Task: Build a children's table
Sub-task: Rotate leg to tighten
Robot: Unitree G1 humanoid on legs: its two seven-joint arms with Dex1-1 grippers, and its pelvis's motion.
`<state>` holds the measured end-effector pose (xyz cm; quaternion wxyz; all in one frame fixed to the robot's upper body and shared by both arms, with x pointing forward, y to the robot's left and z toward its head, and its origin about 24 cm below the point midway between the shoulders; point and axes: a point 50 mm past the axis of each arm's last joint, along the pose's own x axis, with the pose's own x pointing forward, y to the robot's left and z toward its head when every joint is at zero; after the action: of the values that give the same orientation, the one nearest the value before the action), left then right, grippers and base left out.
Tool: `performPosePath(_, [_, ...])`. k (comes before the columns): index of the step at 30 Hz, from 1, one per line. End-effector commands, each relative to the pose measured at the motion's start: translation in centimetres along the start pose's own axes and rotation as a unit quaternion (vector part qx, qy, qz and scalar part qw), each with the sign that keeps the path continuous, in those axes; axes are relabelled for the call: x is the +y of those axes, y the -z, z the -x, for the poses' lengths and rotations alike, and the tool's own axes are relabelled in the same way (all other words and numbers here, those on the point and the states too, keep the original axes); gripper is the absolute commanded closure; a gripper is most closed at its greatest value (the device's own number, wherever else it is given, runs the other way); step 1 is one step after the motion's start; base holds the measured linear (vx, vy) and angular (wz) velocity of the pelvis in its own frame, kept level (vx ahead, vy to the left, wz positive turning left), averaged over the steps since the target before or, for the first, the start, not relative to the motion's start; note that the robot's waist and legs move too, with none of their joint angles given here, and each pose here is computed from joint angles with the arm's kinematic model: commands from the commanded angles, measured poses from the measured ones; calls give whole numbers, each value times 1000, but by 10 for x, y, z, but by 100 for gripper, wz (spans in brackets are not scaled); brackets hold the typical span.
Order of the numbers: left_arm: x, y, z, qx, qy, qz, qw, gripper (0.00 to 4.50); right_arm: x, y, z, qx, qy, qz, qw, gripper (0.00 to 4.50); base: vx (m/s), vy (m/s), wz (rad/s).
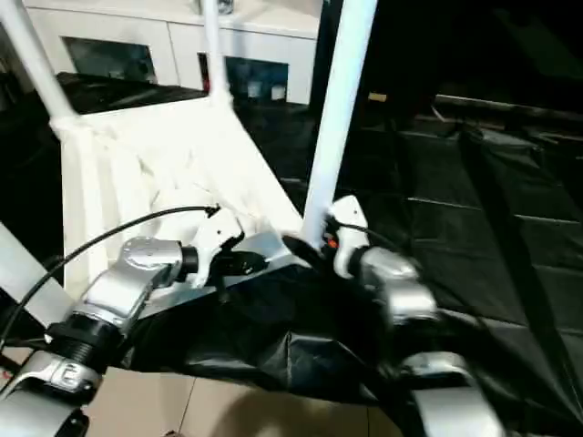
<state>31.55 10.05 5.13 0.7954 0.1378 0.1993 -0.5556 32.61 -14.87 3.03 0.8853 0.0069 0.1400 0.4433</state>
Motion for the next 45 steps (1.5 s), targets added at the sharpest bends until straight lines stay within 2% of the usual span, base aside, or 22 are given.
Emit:
performPosePath(1, [-7, -14, -11, -20, 30, -27, 999, 450, 28, -1, -16, 8, -135, 15, 991, 80, 0, 0, 0])
performPosePath(5, [-3, -11, -5, -12, 40, -38, 998, 450, 26, -2, -7, 18, -170, 19, 985, 80, 0, 0, 0])
performPosePath(6, [-1, -10, -2, -9, 44, -40, 998, 450, 25, -3, -5, 17, -178, 14, 984, 103, 0, 0, 0])
performPosePath(9, [3, -8, 4, -1, 48, -45, 998, 450, 27, -4, -1, 18, -203, 5, 979, 113, 0, 0, 0])
performPosePath(13, [6, -6, 9, 6, 55, -50, 997, 450, 29, -2, 1, 33, -228, -1, 973, 148, 0, 0, 0])
performPosePath(17, [7, -5, 11, 9, 61, -53, 997, 450, 30, -1, 1, 40, -236, -2, 971, 179, 0, 0, 0])
performPosePath(26, [6, -7, 5, 2, 42, -45, 998, 450, 31, 2, -1, 35, -216, -17, 976, 188, 0, 0, 0])
performPosePath(29, [4, -14, -6, -15, 11, -29, 999, 450, 26, 10, -16, 20, -96, -36, 995, 188, 0, 0, 0])
performPosePath(34, [-6, -21, -21, -33, 3, -17, 999, 450, 25, 19, -37, 25, 25, -65, 997, 190, 0, 0, 0])
performPosePath(38, [-11, -23, -27, -37, 0, -13, 999, 450, 27, 19, -45, 24, 66, -62, 996, 190, 0, 0, 0])
performPosePath(39, [-13, -24, -29, -34, 0, -18, 999, 450, 29, 17, -50, 14, 83, -64, 994, 135, 0, 0, 0])
performPosePath(42, [-17, -24, -32, -30, 1, -26, 999, 450, 32, 13, -55, -3, 87, -71, 994, 115, 0, 0, 0])
performPosePath(44, [-17, -23, -32, -27, -2, -30, 999, 450, 32, 12, -54, -6, 82, -67, 994, 86, 0, 0, 0])
performPosePath(45, [-16, -21, -31, -23, -7, -32, 999, 450, 29, 11, -49, -7, 71, -54, 996, 86, 0, 0, 0])
